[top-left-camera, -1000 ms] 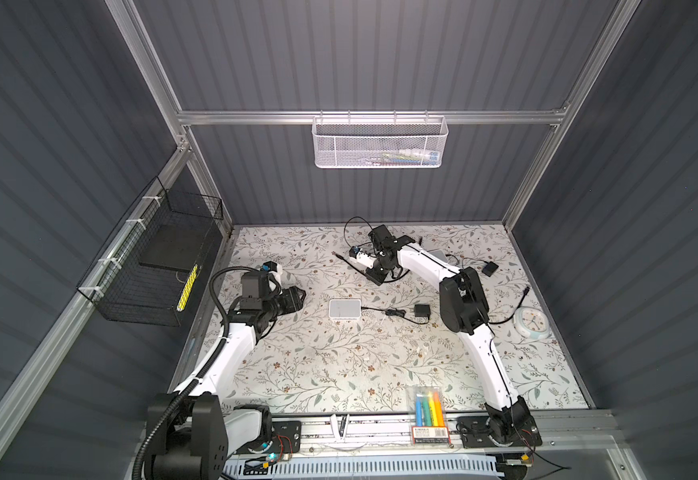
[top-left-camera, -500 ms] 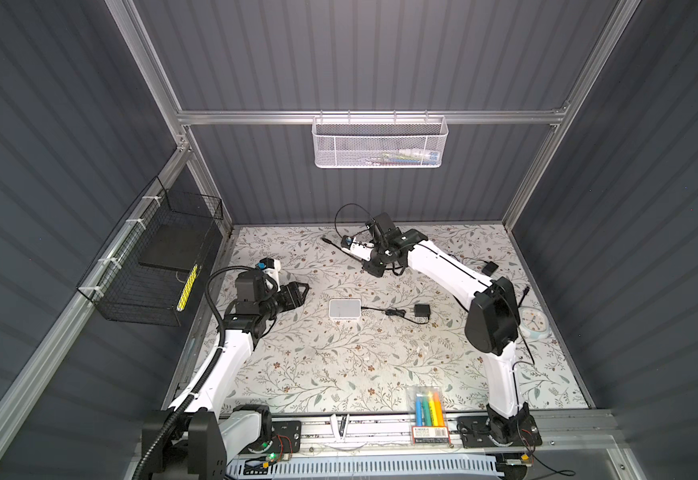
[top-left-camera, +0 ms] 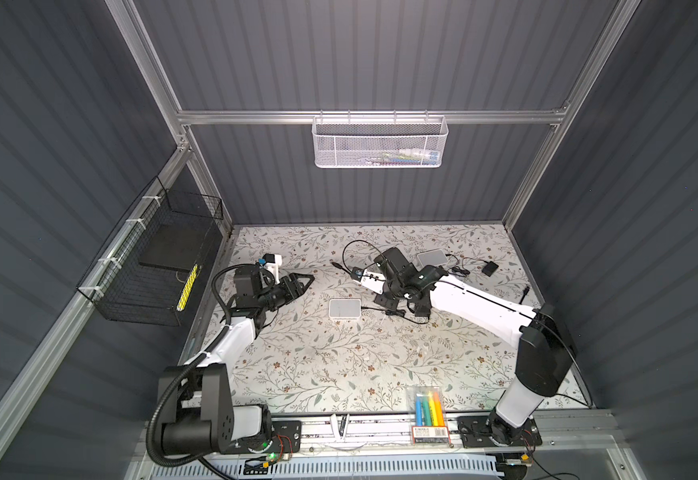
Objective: Insert the plug into the switch port
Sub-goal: 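Bring the cable's network plug toward the left gripper while the left reaches for it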
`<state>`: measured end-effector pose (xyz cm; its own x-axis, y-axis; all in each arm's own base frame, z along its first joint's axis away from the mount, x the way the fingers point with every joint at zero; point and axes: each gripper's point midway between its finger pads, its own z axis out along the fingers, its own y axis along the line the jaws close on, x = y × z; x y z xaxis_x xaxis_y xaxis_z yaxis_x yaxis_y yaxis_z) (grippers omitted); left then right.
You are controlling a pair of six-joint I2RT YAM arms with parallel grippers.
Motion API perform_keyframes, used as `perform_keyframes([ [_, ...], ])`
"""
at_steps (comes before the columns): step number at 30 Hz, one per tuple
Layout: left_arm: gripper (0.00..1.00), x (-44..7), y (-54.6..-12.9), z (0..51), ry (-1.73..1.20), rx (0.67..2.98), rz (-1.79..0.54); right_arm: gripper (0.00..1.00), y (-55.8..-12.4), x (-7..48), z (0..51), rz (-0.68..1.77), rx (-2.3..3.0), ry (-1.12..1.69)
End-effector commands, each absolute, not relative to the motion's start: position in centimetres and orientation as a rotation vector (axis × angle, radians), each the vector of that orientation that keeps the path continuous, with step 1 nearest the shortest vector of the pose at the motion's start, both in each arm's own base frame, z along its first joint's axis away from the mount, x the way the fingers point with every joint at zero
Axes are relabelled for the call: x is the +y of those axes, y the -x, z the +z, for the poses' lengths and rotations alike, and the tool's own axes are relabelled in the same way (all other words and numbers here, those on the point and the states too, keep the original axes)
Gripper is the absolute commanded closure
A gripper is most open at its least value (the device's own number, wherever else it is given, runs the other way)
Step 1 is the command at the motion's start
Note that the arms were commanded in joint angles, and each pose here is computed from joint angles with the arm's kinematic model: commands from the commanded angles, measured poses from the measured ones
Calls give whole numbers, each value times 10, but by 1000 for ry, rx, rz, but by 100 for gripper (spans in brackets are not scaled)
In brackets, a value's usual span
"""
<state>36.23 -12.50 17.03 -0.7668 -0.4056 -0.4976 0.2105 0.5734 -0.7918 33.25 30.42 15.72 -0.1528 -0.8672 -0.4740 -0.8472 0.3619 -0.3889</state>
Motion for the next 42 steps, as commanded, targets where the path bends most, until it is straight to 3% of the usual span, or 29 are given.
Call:
perform_keyframes([
  [1, 35, -136, -363, 181, 88, 2122, -1299, 100, -323, 308, 157, -24, 1993, 1444],
  [23, 47, -158, -375, 179, 79, 2132, -1373, 100, -295, 335, 154, 99, 1948, 1522],
  [32, 62, -156, -378, 178, 99, 2125, -1356, 100, -292, 335, 155, 99, 1945, 1529],
  [42, 73, -156, -380, 176, 112, 2115, -1341, 100, -290, 337, 155, 103, 1937, 1539],
])
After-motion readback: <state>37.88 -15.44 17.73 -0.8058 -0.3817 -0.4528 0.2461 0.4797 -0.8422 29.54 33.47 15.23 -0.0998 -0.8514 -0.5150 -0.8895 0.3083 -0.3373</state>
